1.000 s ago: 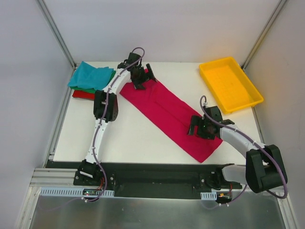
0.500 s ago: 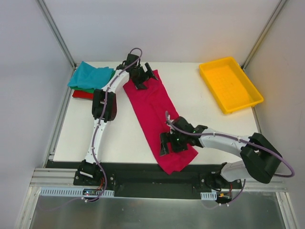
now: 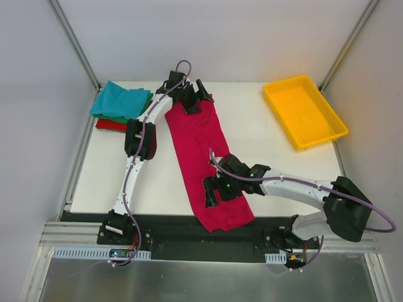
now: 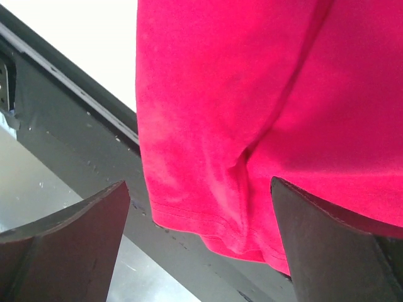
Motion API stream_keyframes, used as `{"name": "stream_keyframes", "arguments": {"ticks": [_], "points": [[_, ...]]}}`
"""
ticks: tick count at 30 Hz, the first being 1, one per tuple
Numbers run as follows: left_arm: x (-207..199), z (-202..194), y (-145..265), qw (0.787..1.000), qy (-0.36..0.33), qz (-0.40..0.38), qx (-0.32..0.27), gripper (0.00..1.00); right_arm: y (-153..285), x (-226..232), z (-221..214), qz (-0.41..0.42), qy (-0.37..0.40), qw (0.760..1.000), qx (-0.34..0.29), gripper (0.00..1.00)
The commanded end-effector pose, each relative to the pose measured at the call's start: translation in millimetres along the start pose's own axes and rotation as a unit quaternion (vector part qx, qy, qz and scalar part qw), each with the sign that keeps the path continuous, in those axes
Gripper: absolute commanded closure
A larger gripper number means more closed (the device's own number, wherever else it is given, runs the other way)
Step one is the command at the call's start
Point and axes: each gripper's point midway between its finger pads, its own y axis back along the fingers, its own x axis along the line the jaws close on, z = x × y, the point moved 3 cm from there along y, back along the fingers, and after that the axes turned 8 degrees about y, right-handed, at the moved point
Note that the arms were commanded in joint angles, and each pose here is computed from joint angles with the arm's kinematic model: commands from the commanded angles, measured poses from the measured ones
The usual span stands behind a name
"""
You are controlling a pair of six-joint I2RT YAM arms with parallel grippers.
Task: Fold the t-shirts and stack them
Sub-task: Rotate the tshirt 90 degrees
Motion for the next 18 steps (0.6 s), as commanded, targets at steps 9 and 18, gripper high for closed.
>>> {"name": "stream_keyframes", "arguments": {"ticks": [9, 18], "points": [[-137.3, -20.2, 155.9, 0.970, -0.202, -0.039, -0.128, 0.01, 51.6, -30.1, 114.5, -0.086, 0.037, 0.989, -0.116, 0.04], [28.9, -134.2, 253.5, 0.952, -0.111, 0.175, -0.224, 0.01, 6.4, -59.5, 247.4, -0.063, 0.034, 0.991, -0.110, 0.04]]}}
